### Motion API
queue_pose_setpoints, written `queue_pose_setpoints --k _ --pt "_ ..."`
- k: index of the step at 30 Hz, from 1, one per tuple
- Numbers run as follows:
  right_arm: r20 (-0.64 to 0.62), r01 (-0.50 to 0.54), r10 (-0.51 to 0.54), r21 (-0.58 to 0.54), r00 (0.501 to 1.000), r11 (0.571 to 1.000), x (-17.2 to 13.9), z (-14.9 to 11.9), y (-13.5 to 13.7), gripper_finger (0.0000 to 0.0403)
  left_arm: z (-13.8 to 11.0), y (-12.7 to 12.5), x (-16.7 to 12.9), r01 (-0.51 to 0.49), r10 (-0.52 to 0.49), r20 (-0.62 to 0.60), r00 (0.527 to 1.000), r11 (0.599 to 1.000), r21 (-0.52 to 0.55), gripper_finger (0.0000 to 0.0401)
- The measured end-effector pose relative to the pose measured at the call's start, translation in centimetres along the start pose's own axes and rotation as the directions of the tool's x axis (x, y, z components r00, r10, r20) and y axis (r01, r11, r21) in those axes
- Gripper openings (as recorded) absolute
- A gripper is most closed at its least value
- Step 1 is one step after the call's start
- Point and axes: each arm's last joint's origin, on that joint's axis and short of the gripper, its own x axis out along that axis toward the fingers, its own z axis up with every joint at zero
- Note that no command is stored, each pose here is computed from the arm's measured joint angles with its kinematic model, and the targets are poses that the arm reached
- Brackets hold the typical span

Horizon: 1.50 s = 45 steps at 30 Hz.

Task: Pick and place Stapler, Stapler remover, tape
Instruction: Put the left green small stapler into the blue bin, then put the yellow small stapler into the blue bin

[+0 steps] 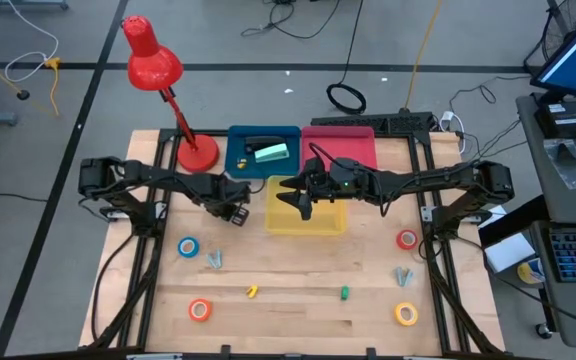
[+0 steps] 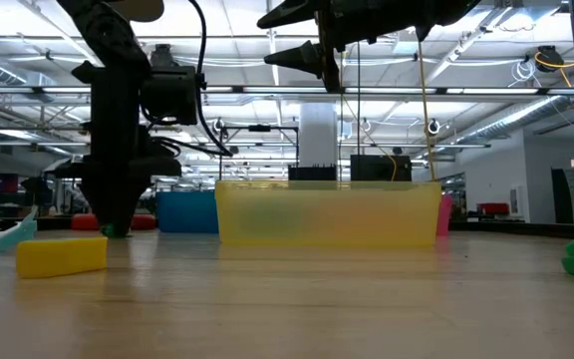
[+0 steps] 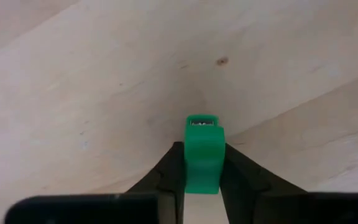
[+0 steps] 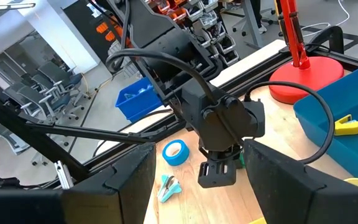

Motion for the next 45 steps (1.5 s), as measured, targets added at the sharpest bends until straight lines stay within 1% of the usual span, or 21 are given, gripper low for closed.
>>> queue_pose_setpoints --k 2,4,7,9,12,15,17,19,20,24,27,32,35,40,43,45 --pt "0.0 0.0 0.0 0.0 1.0 1.0 0.0 0.0 0.0 0.0235 0.2 -0.1 -0.2 0.019 -0.018 -0.009 1.0 0.999 0.027 0.0068" --pt "0.0 0.0 0.0 0.0 1.0 1.0 0.0 0.0 0.0 0.0235 0.6 -0.3 -0.8 0.07 -0.069 -0.018 0.997 0.996 0.054 0.0068" --pt "0.0 0.001 -0.001 0.0 1.0 1.0 0.0 0.0 0.0 0.0235 1.6 -0.5 -2.9 0.137 -0.141 0.035 0.989 0.987 0.086 0.0069" --pt "0.001 0.001 -0.001 0.0 1.0 1.0 0.0 0.0 0.0 0.0235 2.5 -0.5 -4.8 0.156 -0.168 0.119 0.979 0.982 0.106 0.008" --pt "0.001 0.002 -0.002 0.0 1.0 1.0 0.0 0.0 0.0 0.0235 4.3 -0.3 -7.7 0.154 -0.186 0.266 0.946 0.979 0.137 0.009" --pt "0.001 0.002 -0.002 0.0 1.0 1.0 0.0 0.0 0.0 0.0235 6.6 0.2 -9.9 0.11 -0.172 0.41 0.896 0.979 0.171 0.0083" --pt "0.001 0.002 -0.002 0.0 1.0 1.0 0.0 0.0 0.0 0.0235 8.2 0.9 -10.6 0.094 -0.175 0.465 0.868 0.977 0.193 0.0074" --pt "0.001 0.002 -0.002 0.0 1.0 1.0 0.0 0.0 0.0 0.0235 9.8 1.5 -10.4 0.095 -0.186 0.495 0.849 0.975 0.202 0.007" --pt "0.001 0.002 -0.002 0.0 1.0 1.0 0.0 0.0 0.0 0.0235 10.5 1.9 -10.0 0.097 -0.183 0.491 0.852 0.976 0.194 0.007" --pt "0.001 0.002 -0.002 0.0 1.0 1.0 0.0 0.0 0.0 0.0235 12.3 3.8 -7.3 0.075 -0.126 0.398 0.909 0.987 0.14 0.0088" --pt "0.001 0.002 -0.002 0.0 1.0 1.0 0.0 0.0 0.0 0.0235 12.9 4.5 -4.9 0.027 -0.066 0.309 0.949 0.991 0.127 0.01" --pt "0.001 0.002 -0.002 0.0 1.0 1.0 0.0 0.0 0.0 0.0235 13.8 5.1 -2.6 0.007 -0.033 0.251 0.968 0.995 0.103 0.0089" --pt "0.001 0.002 -0.002 0.0 1.0 1.0 0.0 0.0 0.0 0.0235 14.2 5.3 -2.0 -0.004 -0.019 0.248 0.969 0.996 0.09 0.0075" --pt "0.001 0.002 -0.002 0.0 1.0 1.0 0.0 0.0 0.0 0.0235 14.3 5.4 -1.9 -0.004 -0.018 0.251 0.968 0.996 0.087 0.0055" --pt "0.001 0.003 -0.003 0.0 1.0 1.0 0.0 0.0 0.0 0.0235 14.2 5.4 -2.3 0.031 -0.054 0.251 0.967 0.995 0.094 0.0052" --pt "0.001 0.003 -0.003 0.0 1.0 1.0 0.0 0.0 0.0 0.0235 14.0 5.3 -3.0 0.077 -0.101 0.253 0.962 0.992 0.105 0.0055"
